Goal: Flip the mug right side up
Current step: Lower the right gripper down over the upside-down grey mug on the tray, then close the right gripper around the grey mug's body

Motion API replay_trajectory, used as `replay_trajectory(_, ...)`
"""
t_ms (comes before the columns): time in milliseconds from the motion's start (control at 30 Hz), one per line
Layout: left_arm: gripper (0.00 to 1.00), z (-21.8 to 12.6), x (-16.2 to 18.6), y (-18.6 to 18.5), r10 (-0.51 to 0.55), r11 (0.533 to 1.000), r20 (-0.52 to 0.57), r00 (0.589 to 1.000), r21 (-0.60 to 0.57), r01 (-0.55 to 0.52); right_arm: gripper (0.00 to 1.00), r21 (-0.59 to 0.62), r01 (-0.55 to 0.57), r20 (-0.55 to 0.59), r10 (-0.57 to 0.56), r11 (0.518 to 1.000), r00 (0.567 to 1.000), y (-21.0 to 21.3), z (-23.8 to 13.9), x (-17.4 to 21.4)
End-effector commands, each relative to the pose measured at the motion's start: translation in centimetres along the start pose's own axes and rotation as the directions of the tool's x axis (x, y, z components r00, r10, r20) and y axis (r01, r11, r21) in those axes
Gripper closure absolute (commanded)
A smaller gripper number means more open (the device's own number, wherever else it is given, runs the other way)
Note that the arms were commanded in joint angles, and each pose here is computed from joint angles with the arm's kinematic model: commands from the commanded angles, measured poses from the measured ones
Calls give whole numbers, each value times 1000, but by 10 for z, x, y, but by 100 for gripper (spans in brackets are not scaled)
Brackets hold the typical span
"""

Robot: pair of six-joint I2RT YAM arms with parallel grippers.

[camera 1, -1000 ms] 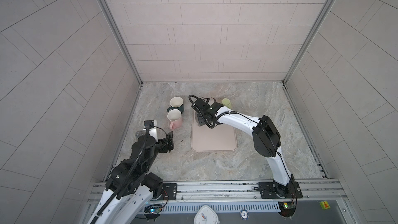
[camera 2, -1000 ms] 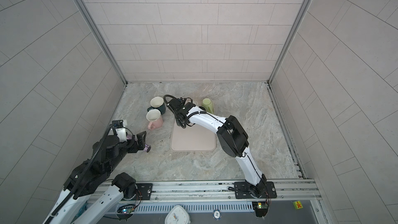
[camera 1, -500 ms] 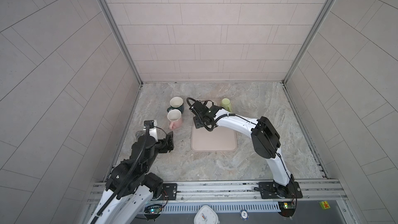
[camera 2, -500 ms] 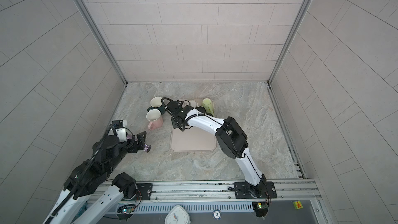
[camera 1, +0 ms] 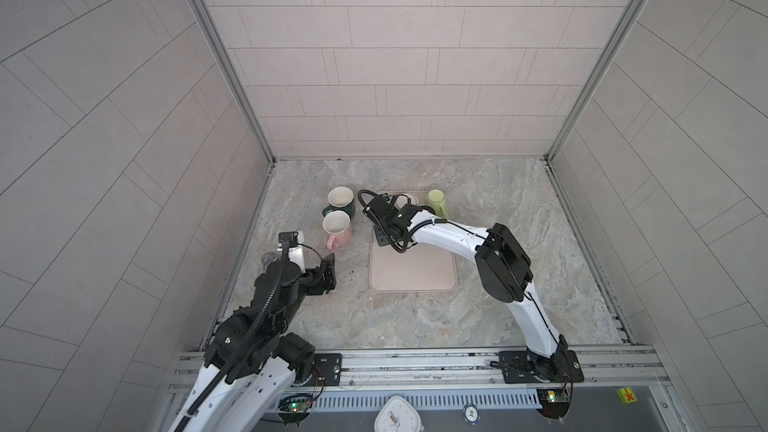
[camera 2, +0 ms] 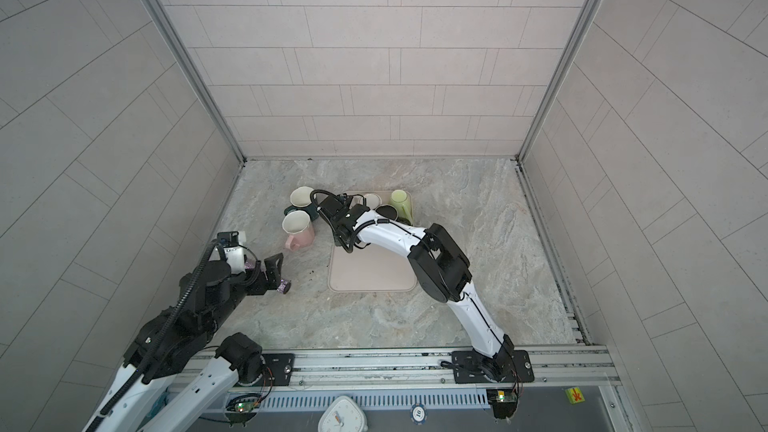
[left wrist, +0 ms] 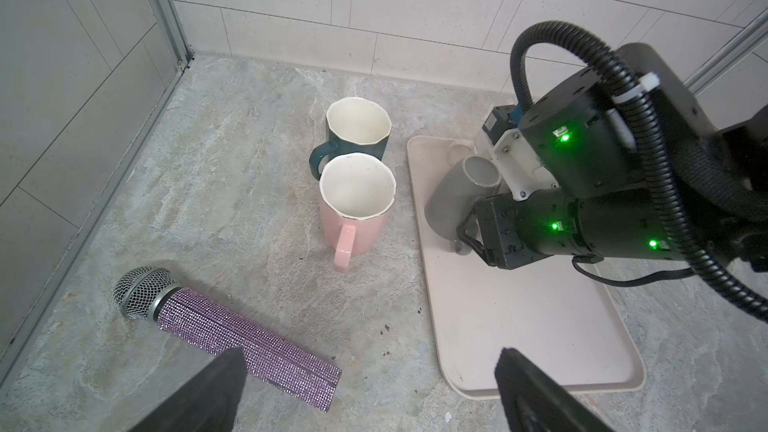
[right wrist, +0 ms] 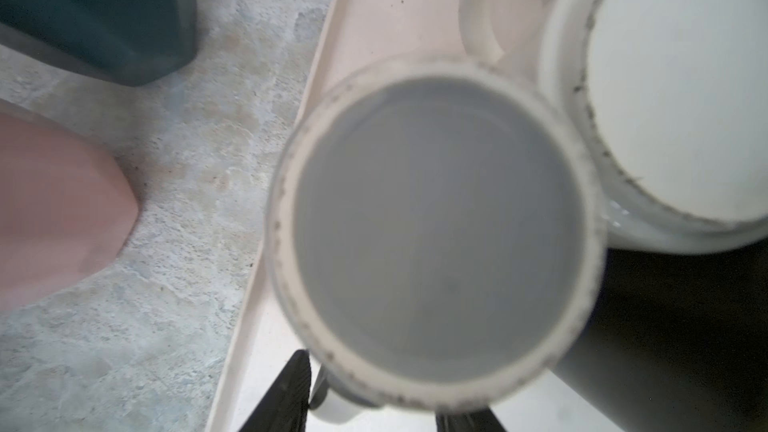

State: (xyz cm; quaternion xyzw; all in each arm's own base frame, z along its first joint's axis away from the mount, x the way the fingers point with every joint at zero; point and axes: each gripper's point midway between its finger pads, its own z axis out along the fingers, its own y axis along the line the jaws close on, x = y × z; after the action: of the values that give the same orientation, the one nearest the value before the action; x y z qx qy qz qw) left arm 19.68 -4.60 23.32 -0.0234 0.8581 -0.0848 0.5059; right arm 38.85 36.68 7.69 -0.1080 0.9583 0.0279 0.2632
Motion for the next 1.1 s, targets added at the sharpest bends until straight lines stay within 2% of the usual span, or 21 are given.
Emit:
replay_trajectory(0, 0, 3, 2, 0, 4, 1000, -6, 1000, -3, -4, 52, 80, -1, -3, 1, 997, 1000, -18, -2, 1)
replay_trajectory(167, 0, 3, 2, 0, 2, 1000, -7, 1000, -4, -2, 53, 84, 4, -10, -3, 996, 1000, -28, -7, 5)
replay_trajectory(400, 0, 3, 2, -1, 2, 1000, -6, 1000, -1, -2, 55, 43, 78, -68, -75, 996, 995, -24, -14, 4)
replay_trajectory(633, 0, 4, 3, -1, 3, 1000, -10, 1000, 1, -3, 57, -6, 57, -46, -57, 998, 997, -17, -22, -12)
replay_trajectory(1067, 0, 5, 3, -1, 3, 1000, -11, 1000, -2, -3, 62, -18, 57, -17, -57, 998, 998, -15, -24, -30)
